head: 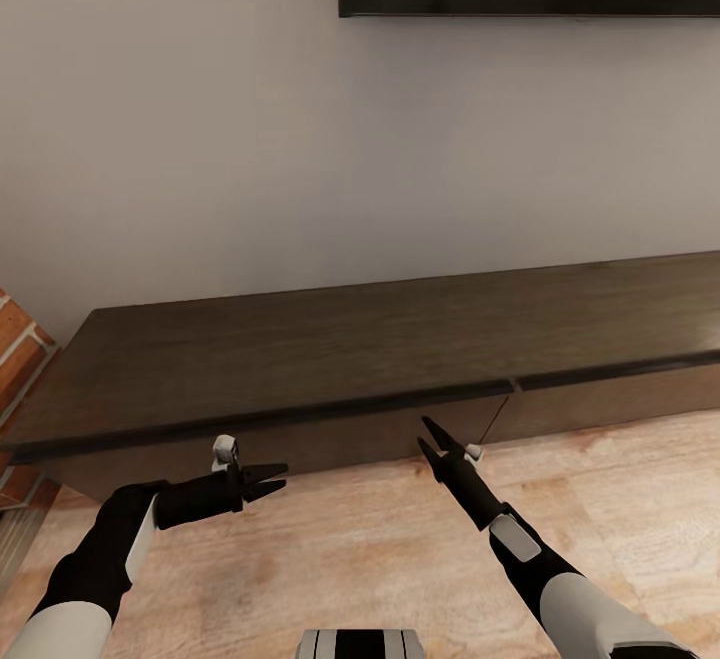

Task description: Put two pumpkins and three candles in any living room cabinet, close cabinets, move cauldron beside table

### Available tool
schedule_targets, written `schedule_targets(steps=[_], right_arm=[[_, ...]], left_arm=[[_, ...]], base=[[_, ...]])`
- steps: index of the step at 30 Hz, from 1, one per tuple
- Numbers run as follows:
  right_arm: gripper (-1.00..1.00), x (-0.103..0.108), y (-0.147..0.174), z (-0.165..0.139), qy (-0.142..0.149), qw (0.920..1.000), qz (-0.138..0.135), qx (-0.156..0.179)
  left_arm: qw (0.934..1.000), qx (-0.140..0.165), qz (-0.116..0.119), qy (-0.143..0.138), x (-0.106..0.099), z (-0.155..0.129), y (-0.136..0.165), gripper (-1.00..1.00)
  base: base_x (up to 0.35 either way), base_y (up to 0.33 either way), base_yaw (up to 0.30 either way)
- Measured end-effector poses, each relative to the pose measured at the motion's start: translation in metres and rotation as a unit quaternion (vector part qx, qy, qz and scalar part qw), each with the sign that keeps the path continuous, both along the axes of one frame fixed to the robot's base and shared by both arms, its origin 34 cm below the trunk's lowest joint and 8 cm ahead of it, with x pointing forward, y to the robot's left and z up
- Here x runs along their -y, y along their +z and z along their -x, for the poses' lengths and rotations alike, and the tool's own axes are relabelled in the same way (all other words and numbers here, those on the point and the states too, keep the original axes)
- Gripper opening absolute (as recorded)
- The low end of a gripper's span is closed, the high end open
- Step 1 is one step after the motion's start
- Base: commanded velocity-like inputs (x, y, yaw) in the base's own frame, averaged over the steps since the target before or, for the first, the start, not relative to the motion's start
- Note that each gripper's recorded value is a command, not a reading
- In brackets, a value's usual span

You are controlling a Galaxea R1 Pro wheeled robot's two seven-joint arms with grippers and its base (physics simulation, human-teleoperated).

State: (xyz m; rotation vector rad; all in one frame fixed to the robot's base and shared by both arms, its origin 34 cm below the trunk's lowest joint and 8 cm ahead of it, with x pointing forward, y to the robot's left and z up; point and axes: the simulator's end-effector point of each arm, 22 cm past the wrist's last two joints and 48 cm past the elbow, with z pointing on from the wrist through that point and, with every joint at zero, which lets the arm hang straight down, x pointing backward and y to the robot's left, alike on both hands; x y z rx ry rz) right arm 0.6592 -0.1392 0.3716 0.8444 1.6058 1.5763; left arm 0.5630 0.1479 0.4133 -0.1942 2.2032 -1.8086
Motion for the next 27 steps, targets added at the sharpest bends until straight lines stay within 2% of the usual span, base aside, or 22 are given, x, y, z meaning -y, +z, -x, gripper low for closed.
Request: schedule_targets(steps=[7,27], right_arm=[[1.00,-0.0008,0.0016,0.0004,0.002,1.0000,-0.001,0.004],[1.00,-0.0010,0.0025,0.0003,0.002,1.0000,-0.001,0.006]], left_arm=[[1.0000,0.000,0.000,0.000,0.0001,0.0001,-0.0001,1.00],[1.0000,0.000,0.001,0.000,0.0009,0.0004,0.0000,1.00]], base=[[0.006,0.000,0.000],[0.082,0.000,0.000]])
